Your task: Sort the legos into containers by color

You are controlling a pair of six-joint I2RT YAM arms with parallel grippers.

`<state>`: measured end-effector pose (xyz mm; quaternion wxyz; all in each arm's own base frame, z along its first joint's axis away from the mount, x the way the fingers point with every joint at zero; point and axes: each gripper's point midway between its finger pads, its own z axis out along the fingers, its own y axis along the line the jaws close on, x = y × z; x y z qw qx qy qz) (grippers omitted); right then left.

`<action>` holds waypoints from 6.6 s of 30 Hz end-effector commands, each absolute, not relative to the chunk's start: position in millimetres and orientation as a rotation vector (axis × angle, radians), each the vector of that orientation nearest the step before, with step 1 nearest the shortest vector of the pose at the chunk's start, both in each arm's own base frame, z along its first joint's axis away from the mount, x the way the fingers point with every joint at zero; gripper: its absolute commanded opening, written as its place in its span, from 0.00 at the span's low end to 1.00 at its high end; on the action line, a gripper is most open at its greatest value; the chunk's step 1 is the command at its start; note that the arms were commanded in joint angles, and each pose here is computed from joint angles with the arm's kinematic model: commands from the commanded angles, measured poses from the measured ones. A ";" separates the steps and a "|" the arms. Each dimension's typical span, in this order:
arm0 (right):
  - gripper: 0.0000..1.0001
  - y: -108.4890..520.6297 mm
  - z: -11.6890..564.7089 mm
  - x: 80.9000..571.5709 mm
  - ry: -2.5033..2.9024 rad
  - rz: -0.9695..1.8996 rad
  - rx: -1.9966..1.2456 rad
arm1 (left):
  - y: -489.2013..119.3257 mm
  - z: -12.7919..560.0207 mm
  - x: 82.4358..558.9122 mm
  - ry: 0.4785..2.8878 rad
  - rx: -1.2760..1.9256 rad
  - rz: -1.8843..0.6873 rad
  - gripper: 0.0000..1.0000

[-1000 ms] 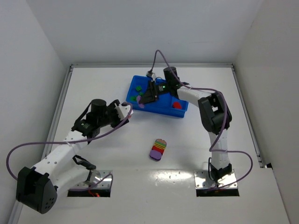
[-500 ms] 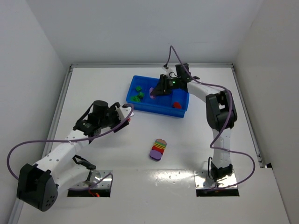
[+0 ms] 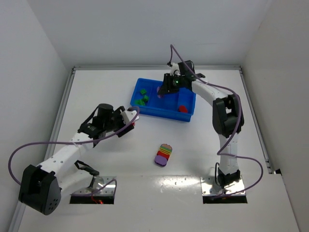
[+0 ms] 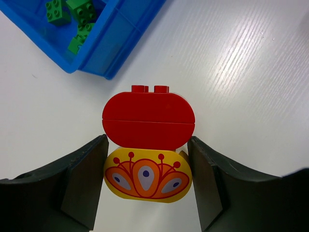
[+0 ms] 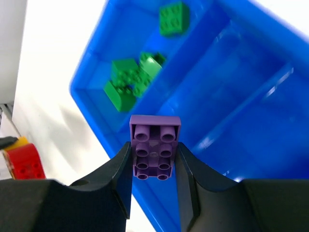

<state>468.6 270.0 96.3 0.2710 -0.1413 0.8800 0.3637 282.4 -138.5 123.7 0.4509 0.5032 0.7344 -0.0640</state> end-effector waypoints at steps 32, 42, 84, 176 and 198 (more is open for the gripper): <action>0.29 290.6 93.9 504.8 2.325 0.711 -0.410 | -144.5 150.9 310.9 1.756 1.180 -0.120 0.32; 0.91 294.0 113.8 503.5 2.284 0.706 -0.429 | -144.5 150.9 311.0 1.756 1.180 -0.120 0.32; 0.90 409.4 182.2 324.4 2.028 1.969 -0.865 | -160.2 206.9 308.0 1.580 1.054 -0.187 0.32; 0.04 202.1 188.5 395.5 2.121 1.370 -0.296 | -271.8 243.7 373.9 1.768 0.894 -0.935 0.39; 0.04 129.6 202.9 418.0 2.078 1.243 -0.094 | -350.6 193.4 472.9 1.741 0.936 -0.787 0.39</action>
